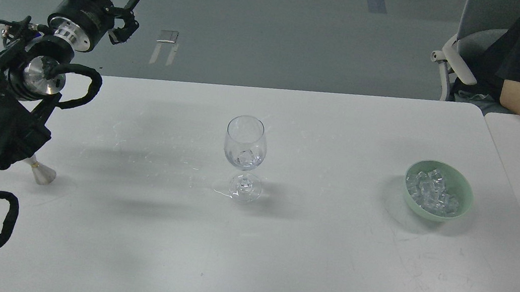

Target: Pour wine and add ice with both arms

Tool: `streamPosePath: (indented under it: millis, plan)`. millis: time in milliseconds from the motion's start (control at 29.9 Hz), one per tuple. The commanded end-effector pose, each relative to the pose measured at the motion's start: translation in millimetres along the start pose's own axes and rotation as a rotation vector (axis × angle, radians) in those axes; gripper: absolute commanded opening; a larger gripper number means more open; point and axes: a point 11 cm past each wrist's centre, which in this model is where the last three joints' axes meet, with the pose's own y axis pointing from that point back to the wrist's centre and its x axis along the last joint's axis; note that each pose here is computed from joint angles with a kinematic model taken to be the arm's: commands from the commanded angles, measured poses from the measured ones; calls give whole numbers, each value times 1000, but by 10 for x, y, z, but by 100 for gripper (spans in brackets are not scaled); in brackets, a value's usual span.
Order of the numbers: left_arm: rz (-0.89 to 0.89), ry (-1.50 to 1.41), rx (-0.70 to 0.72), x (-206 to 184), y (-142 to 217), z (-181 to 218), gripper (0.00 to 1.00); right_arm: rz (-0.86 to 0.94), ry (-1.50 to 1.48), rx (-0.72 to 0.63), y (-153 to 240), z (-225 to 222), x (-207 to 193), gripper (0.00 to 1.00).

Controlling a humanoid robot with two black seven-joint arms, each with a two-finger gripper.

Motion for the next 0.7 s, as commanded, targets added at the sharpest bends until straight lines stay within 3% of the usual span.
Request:
streamPosePath:
  millis: [0, 368, 669]
  plan:
    - [1, 9, -6, -4, 0, -12, 98, 39, -150, -3, 77, 329, 62, 100]
    - [13, 48, -53, -59, -16, -118, 98, 171, -696, 112, -112, 1066, -669, 100]
    - [-6, 41, -12, -100, -7, -257, 98, 300, -1066, 157, -171, 1477, -1131, 100]
